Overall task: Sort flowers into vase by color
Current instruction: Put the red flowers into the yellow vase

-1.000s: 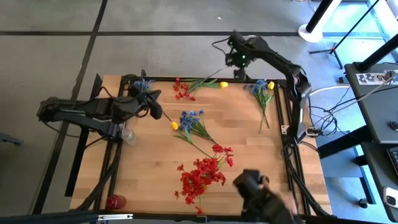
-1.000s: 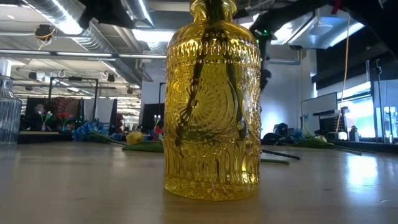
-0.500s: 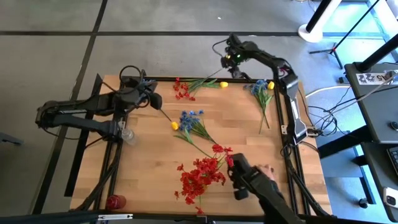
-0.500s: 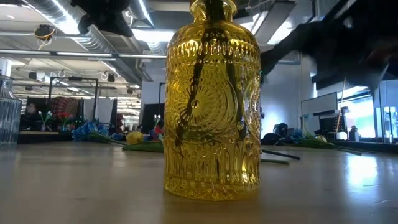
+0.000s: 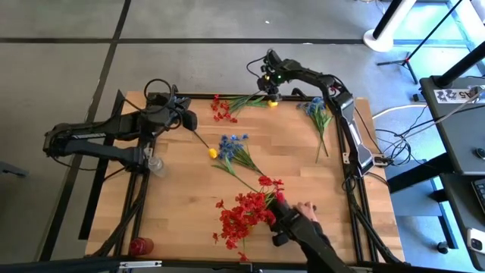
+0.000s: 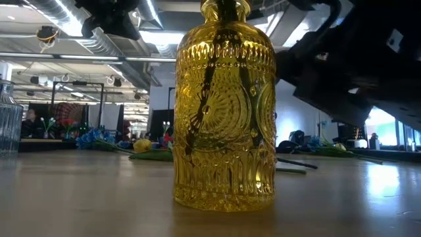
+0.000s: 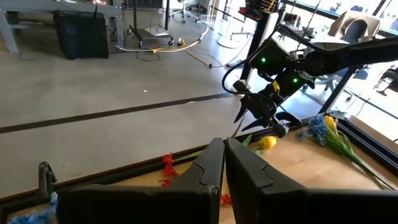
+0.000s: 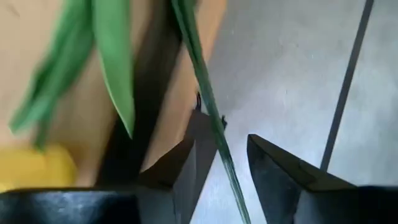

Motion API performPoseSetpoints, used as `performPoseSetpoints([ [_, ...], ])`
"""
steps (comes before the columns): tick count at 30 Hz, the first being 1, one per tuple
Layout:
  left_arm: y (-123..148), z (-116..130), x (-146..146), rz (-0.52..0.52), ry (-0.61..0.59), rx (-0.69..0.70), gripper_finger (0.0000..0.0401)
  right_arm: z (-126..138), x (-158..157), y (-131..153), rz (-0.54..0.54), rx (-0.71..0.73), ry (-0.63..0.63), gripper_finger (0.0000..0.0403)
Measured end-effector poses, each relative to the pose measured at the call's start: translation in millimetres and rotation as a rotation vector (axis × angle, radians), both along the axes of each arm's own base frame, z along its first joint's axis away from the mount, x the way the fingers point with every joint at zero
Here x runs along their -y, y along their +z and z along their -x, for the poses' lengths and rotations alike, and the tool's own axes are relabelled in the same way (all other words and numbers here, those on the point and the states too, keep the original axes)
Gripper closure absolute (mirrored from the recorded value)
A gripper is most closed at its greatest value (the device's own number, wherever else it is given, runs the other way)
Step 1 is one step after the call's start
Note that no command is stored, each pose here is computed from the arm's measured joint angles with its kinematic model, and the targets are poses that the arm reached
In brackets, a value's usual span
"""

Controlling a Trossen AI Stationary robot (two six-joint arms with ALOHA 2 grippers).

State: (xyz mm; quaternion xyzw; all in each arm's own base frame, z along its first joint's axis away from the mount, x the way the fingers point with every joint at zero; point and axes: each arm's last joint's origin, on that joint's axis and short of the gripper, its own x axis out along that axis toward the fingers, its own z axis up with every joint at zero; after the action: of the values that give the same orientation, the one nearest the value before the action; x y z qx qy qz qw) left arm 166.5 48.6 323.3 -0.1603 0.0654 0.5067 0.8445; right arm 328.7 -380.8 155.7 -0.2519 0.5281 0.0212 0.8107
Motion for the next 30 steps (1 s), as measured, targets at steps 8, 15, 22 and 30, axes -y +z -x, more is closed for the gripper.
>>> performPoseSetpoints([
  [8,0.0,0.0,0.0,0.0,0.0,0.0,0.0387,-16.0,-12.5,-5.5,-0.003,-0.006,0.021,0.0362],
  [15,1.8,-1.2,0.3,-0.013,-0.024,-0.002,0.0387,-23.6,-22.2,-1.8,0.0,-0.033,-0.045,0.0386],
  [22,12.0,-6.3,11.5,-0.072,-0.242,0.007,0.0387,-9.9,-38.6,91.1,0.068,0.12,-0.183,0.0394],
  [30,31.5,-2.5,29.9,-0.123,-0.498,0.161,0.0377,34.6,-111.8,218.4,0.021,0.306,-0.29,0.0398],
])
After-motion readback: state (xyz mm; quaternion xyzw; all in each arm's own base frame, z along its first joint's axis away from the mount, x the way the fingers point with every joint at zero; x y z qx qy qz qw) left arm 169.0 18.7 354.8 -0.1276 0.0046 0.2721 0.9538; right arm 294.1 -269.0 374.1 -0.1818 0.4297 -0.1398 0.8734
